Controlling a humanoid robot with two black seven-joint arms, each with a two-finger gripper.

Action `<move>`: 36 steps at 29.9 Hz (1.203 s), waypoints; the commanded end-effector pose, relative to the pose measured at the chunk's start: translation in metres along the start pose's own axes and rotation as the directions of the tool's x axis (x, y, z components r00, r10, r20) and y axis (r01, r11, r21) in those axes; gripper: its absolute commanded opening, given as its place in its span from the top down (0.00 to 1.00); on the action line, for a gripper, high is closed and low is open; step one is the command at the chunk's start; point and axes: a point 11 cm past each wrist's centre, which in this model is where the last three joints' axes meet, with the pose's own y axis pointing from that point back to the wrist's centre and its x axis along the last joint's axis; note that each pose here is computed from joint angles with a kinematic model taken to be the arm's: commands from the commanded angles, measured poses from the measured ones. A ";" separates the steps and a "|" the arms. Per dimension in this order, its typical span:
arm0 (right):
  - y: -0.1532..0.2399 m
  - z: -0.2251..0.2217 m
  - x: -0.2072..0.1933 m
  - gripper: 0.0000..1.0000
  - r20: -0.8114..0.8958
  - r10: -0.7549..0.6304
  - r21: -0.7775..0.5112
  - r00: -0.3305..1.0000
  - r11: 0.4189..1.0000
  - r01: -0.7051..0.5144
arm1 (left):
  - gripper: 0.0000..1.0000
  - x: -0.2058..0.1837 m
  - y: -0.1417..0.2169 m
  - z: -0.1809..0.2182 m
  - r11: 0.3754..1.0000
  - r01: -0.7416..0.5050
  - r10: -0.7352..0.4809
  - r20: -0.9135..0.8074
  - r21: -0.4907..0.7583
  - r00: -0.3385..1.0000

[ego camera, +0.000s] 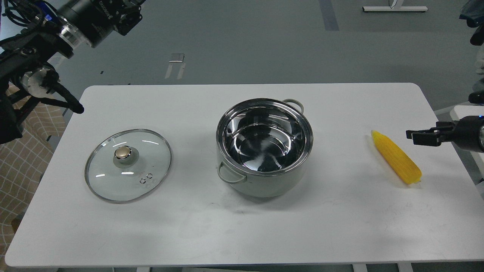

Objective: Open pot and put corn in
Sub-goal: 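Lower the right gripper onto the yellow corn cob and grasp it, then lift the corn cob with the right gripper and carry it over the pot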

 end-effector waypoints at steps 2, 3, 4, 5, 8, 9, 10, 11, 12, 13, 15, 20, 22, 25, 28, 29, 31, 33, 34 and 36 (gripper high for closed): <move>-0.019 0.000 -0.018 0.00 -0.041 -0.023 -0.021 0.999 1.000 0.022 | 0.12 -0.005 -0.002 0.001 1.000 0.013 -0.013 -0.007 -0.006 1.000; -0.024 -0.005 -0.019 0.00 -0.050 -0.021 -0.014 0.999 1.000 0.020 | 0.12 -0.007 -0.002 0.001 1.000 0.019 -0.019 -0.009 -0.008 1.000; -0.028 -0.007 -0.021 0.00 -0.050 -0.026 -0.010 0.998 1.000 0.025 | 0.12 -0.008 -0.003 0.002 1.000 0.021 -0.021 -0.010 -0.011 1.000; -0.030 -0.006 -0.024 0.01 -0.048 -0.031 -0.017 0.998 0.999 0.030 | 0.12 -0.009 -0.003 0.002 1.000 0.025 -0.025 -0.011 -0.012 1.000; -0.042 -0.012 -0.028 0.05 -0.051 -0.041 -0.020 0.998 0.999 0.040 | 0.12 -0.013 -0.004 0.005 0.999 0.037 -0.037 -0.014 -0.021 0.999; -0.044 -0.013 -0.029 0.07 -0.051 -0.041 -0.019 0.998 0.999 0.040 | 0.12 -0.014 -0.004 0.006 0.999 0.040 -0.041 -0.016 -0.023 0.999; -0.049 -0.016 -0.031 0.09 -0.055 -0.046 -0.016 0.997 0.999 0.045 | 0.12 -0.013 -0.005 0.008 0.999 0.039 -0.039 -0.015 -0.029 0.999; -0.052 -0.021 -0.030 0.09 -0.058 -0.045 -0.006 0.997 0.999 0.045 | 0.12 -0.014 -0.005 0.009 0.999 0.040 -0.041 -0.016 -0.033 0.999; -0.054 -0.023 -0.029 0.09 -0.060 -0.045 -0.002 0.997 0.999 0.045 | 0.12 -0.013 -0.005 0.010 0.999 0.039 -0.040 -0.016 -0.034 0.999; -0.056 -0.026 -0.029 0.10 -0.063 -0.045 0.004 0.997 0.999 0.046 | 0.12 -0.013 -0.005 0.010 0.999 0.038 -0.039 -0.017 -0.037 0.999; -0.058 -0.027 -0.029 0.12 -0.065 -0.047 0.004 0.997 0.999 0.047 | 0.12 -0.013 -0.005 0.011 0.999 0.037 -0.038 -0.015 -0.037 0.999; -0.067 -0.034 -0.037 0.76 -0.109 -0.093 0.000 0.990 0.996 0.094 | 0.11 -0.013 -0.005 0.010 0.999 0.037 -0.038 -0.016 -0.034 0.999; -0.068 -0.033 -0.038 0.77 -0.111 -0.097 -0.003 0.989 0.995 0.097 | 0.11 -0.013 -0.005 0.011 0.999 0.037 -0.038 -0.015 -0.037 0.999; -0.067 -0.034 -0.038 0.86 -0.111 -0.092 -0.001 0.989 0.996 0.093 | 0.11 -0.013 -0.005 0.011 0.999 0.037 -0.038 -0.015 -0.037 0.999; -0.066 -0.033 -0.032 0.94 -0.113 -0.070 0.002 0.991 0.997 0.071 | 0.11 -0.013 -0.005 0.010 0.999 0.038 -0.038 -0.015 -0.035 0.999; -0.065 -0.033 -0.029 0.95 -0.115 -0.063 0.002 0.991 0.998 0.064 | 0.11 -0.013 -0.005 0.010 0.999 0.037 -0.037 -0.016 -0.036 0.999; -0.058 -0.031 -0.009 0.95 -0.124 -0.020 0.004 0.992 1.000 0.020 | 0.11 -0.014 -0.006 0.011 0.999 0.040 -0.040 -0.017 -0.038 0.999; -0.045 -0.029 0.019 0.95 -0.136 0.033 0.011 0.990 0.999 -0.031 | 0.11 -0.014 -0.006 0.011 0.999 0.040 -0.040 -0.017 -0.038 0.999; -0.041 -0.029 0.027 0.95 -0.141 0.049 0.018 0.989 0.999 -0.047 | 0.11 -0.014 -0.006 0.011 0.999 0.040 -0.040 -0.017 -0.038 0.999; -0.027 -0.033 0.056 0.95 -0.159 0.102 0.037 0.982 0.995 -0.097 | 0.11 -0.014 -0.006 0.011 0.999 0.040 -0.040 -0.017 -0.038 0.999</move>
